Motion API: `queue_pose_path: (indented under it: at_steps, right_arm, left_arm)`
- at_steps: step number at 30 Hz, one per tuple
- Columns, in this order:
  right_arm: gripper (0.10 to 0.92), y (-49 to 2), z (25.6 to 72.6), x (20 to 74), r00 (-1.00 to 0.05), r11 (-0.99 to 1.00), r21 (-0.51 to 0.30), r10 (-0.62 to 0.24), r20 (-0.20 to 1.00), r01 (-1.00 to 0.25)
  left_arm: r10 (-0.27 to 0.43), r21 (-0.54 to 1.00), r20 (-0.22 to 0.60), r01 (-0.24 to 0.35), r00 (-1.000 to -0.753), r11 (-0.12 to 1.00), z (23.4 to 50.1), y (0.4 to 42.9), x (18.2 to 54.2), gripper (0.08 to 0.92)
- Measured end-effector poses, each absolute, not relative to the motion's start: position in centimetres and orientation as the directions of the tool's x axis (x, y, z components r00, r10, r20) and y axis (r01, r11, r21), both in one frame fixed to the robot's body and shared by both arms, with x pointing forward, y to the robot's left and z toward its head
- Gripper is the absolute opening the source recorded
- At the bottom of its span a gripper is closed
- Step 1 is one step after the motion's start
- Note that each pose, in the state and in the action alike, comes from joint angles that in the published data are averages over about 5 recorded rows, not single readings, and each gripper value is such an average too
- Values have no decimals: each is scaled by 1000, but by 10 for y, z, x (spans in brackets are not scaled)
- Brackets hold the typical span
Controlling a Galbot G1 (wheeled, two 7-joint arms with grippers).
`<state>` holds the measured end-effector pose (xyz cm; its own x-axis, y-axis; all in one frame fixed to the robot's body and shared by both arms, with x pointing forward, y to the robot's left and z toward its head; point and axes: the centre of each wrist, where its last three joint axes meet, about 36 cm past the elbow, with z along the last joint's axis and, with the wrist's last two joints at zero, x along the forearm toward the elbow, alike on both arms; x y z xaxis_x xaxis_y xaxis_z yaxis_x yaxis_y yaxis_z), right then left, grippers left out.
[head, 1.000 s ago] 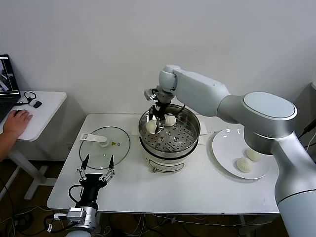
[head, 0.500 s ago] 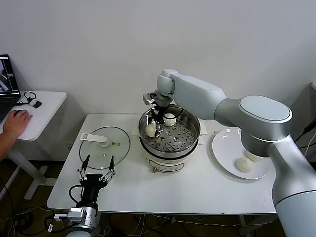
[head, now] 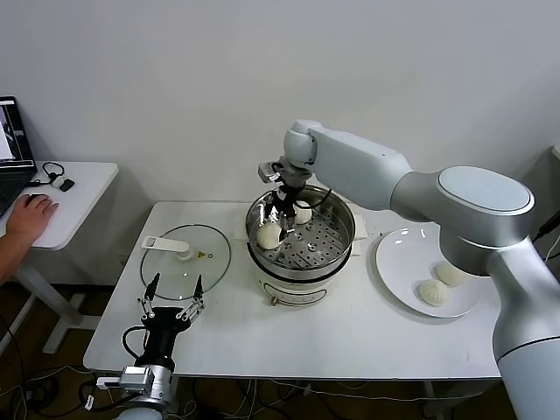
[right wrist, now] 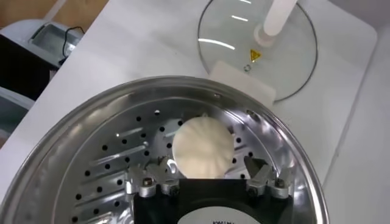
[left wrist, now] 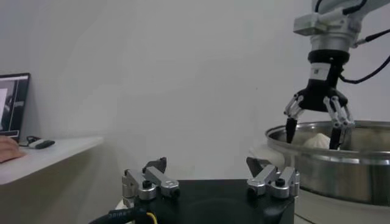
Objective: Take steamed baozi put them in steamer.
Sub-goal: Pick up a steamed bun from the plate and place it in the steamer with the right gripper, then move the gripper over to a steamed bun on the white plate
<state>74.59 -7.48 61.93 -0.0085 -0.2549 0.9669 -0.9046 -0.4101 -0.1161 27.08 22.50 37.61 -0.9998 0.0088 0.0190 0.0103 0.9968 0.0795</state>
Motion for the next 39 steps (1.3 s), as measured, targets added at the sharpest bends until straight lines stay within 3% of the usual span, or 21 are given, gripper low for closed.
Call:
queue_pose_path:
  at_steps: [8, 20, 31, 39]
  right_arm:
    - [823, -129, 662, 739, -25, -392, -133, -267, 963, -910]
    - [823, -268, 702, 715, -79, -307, -162, -264, 961, -938]
    - [823, -389, 666, 675, -89, -206, -139, -237, 968, -969]
    - [823, -437, 610, 649, -57, -175, -92, -192, 980, -980]
  left_arm:
    - [11, 78, 21, 13, -1000, 997, 377, 224, 271, 823]
    - [17, 85, 22, 19, -1000, 996, 379, 223, 270, 823]
    - [15, 91, 26, 17, -1000, 996, 380, 225, 269, 823]
    - [20, 96, 34, 23, -999, 995, 379, 225, 266, 823]
